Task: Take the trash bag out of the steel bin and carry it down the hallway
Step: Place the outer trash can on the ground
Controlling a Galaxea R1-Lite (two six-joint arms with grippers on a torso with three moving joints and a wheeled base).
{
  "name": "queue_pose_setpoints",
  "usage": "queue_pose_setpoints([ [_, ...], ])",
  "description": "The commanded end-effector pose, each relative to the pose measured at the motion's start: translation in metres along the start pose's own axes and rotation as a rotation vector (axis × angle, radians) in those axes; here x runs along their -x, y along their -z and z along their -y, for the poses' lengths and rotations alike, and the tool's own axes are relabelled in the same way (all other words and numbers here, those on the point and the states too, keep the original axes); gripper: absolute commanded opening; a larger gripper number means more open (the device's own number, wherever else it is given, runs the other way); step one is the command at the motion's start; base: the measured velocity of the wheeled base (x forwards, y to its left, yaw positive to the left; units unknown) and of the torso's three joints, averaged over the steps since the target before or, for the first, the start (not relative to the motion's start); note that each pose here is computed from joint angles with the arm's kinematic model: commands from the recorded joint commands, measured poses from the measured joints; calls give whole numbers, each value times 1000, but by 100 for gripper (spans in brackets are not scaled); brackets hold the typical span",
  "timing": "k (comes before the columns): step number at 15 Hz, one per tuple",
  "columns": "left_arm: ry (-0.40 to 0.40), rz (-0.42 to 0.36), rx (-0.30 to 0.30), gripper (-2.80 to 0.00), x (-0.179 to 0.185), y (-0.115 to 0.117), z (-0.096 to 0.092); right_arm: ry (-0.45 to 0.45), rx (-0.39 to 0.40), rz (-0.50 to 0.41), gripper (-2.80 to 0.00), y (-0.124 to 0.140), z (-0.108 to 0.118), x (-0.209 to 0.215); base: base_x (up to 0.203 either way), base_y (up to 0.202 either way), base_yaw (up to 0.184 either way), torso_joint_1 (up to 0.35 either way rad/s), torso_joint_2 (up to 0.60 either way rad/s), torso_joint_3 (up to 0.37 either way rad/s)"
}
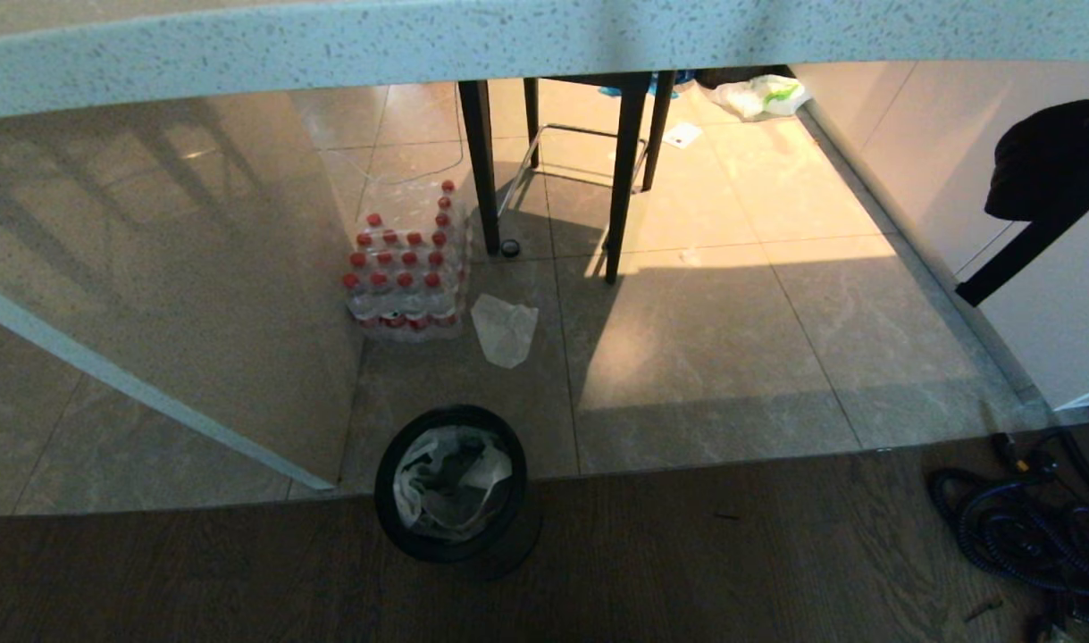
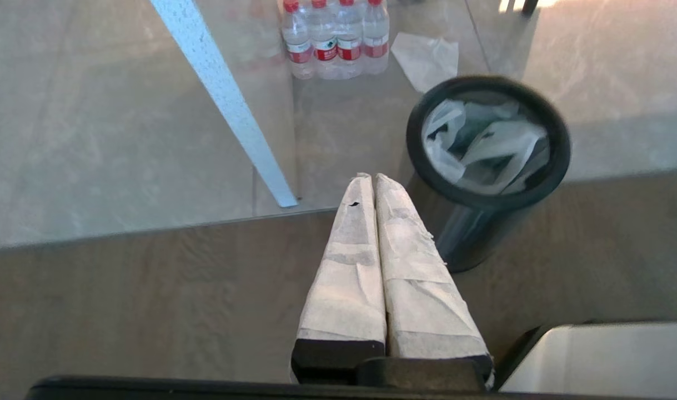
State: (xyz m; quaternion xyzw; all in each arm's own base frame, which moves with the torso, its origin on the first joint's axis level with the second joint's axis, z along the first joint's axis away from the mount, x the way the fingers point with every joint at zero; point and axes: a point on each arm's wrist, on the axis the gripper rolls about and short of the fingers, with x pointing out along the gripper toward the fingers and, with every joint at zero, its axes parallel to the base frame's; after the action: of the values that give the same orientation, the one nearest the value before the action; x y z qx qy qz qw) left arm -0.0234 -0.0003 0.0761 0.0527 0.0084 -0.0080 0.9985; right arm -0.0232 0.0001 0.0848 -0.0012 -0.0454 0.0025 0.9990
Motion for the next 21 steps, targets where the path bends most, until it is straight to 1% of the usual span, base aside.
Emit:
queue_pose_setpoints([
  [1, 3, 3, -22, -280, 2, -11, -1, -1, 1, -36, -280, 10, 0, -2, 0, 0, 0, 0, 0, 0],
  [2, 6, 10, -24, -280, 3, -30, -3, -1, 1, -36, -280, 10, 0, -2, 0, 0, 0, 0, 0, 0],
  [3, 11, 0, -14, -280, 1, -53, -5, -1, 1, -36, -280, 10, 0, -2, 0, 0, 0, 0, 0, 0],
  [4, 20, -28, 13, -280, -7, -77, -8, -1, 1, -36, -280, 10, 0, -2, 0, 0, 0, 0, 0, 0],
  [6, 63, -107, 85, -280, -30, -109, -11, -1, 1, -36, -280, 10, 0, -2, 0, 0, 0, 0, 0, 0],
  [7, 111, -149, 123, -280, -42, -118, -11, -1, 1, -36, -280, 10, 0, -2, 0, 0, 0, 0, 0, 0],
  [8, 157, -169, 168, -280, -51, -127, -11, -1, 1, -36, -280, 10, 0, -2, 0, 0, 0, 0, 0, 0],
  [9, 191, -170, 234, -280, -56, -137, -11, -1, 1, -36, -280, 10, 0, -2, 0, 0, 0, 0, 0, 0],
  [10, 198, -186, 264, -280, -59, -138, -11, -1, 1, -36, -280, 10, 0, -2, 0, 0, 0, 0, 0, 0],
  [12, 215, -213, 265, -280, -61, -134, -10, -1, 1, -36, -280, 10, 0, -2, 0, 0, 0, 0, 0, 0],
  [15, 239, -340, 281, -280, -83, -124, -9, -1, 1, -36, -280, 10, 0, -2, 0, 0, 0, 0, 0, 0],
  [17, 245, -479, 292, -280, -110, -116, -7, -1, 1, -36, -280, 10, 0, -2, 0, 0, 0, 0, 0, 0],
  [18, 262, -548, 285, -280, -122, -113, -6, -1, 1, -36, -280, 10, 0, -2, 0, 0, 0, 0, 0, 0],
  [20, 305, -704, 243, -280, -153, -100, 1, -1, 1, -36, -280, 10, 0, -2, 0, 0, 0, 0, 0, 0],
  [21, 321, -794, 223, -280, -174, -89, 5, -1, 1, -36, -280, 10, 0, -2, 0, 0, 0, 0, 0, 0],
])
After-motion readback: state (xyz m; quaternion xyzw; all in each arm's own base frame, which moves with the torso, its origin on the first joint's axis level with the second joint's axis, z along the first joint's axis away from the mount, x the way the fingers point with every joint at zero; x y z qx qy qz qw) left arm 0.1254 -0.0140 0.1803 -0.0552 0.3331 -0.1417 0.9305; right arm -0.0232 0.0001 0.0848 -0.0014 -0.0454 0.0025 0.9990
